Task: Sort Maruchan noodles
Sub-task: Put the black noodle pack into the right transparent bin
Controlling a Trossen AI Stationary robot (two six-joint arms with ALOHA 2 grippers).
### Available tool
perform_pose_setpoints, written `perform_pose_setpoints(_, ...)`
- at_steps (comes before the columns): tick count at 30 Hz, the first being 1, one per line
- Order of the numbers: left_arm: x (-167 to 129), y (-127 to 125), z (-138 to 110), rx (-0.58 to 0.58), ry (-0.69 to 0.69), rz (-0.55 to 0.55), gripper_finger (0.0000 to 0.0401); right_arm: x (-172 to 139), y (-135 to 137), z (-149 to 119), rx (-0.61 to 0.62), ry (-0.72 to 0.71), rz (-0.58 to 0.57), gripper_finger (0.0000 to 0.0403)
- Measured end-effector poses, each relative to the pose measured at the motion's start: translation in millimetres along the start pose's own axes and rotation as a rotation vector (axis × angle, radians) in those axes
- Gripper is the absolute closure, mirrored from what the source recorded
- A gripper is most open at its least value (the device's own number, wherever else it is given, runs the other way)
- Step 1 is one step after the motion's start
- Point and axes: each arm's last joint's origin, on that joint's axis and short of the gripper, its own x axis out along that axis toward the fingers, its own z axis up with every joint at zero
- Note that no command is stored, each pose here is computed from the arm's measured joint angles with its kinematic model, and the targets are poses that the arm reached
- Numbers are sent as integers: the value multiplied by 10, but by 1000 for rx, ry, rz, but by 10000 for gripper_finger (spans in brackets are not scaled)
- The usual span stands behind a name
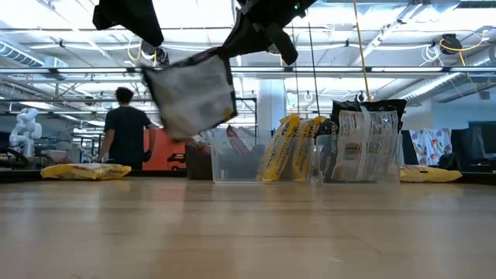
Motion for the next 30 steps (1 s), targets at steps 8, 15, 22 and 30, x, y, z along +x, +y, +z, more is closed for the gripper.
perform_pose_setpoints(8, -1, -14, -20, 75, 62, -54, 354, -363, -207, -49, 16, 41, -77, 403)
perform_pose_setpoints(15, -2, -16, -22, 78, 65, -57, 354, -807, -452, -184, 65, 90, -181, 403)
perform_pose_setpoints(22, -3, -15, -29, 81, 68, -55, 354, -1227, -627, -376, 114, 188, -287, 403)
perform_pose_setpoints(30, -4, -15, -28, 92, 68, -55, 354, -1565, -668, -598, 185, 310, -322, 403)
